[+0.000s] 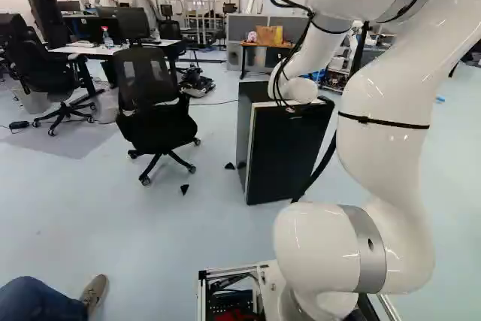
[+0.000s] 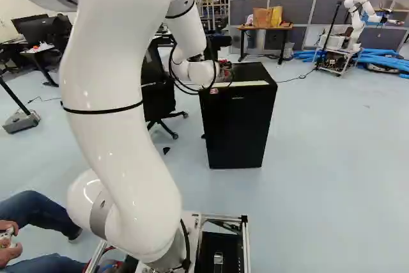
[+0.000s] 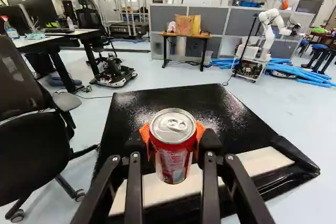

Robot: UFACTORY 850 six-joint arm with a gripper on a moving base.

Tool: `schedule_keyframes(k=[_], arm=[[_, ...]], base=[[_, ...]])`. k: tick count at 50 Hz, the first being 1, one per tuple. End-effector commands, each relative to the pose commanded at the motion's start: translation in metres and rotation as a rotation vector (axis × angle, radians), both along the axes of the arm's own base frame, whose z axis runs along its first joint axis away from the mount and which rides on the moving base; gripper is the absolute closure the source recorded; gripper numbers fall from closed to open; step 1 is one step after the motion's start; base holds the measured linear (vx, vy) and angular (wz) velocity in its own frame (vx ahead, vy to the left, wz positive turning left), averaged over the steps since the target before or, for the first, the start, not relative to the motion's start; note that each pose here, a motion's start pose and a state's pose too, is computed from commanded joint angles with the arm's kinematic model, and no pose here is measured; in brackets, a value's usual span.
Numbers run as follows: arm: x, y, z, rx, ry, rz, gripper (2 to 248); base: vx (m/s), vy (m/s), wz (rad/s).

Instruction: Grab a drink from the fridge

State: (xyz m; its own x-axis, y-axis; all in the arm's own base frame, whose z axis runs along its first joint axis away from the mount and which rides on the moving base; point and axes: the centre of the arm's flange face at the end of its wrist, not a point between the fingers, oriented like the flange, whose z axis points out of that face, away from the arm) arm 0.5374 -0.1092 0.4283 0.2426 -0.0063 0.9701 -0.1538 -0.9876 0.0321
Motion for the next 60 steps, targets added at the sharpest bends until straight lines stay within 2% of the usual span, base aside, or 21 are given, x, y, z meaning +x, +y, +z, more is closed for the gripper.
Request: schedule_keyframes(k=[15,35,60], arm=[[-0.044,0.028,-0.003,0.009,0.015,0.028,150],[-0.117,0.064,-0.014,0.022,0.038,0.071,150],[-0.191,0.091,-0.034,0.031,0.061,0.112,150]], base=[[0.0,0.0,0.0],[0.0,0.0,0.0],[0.0,0.0,0.0]])
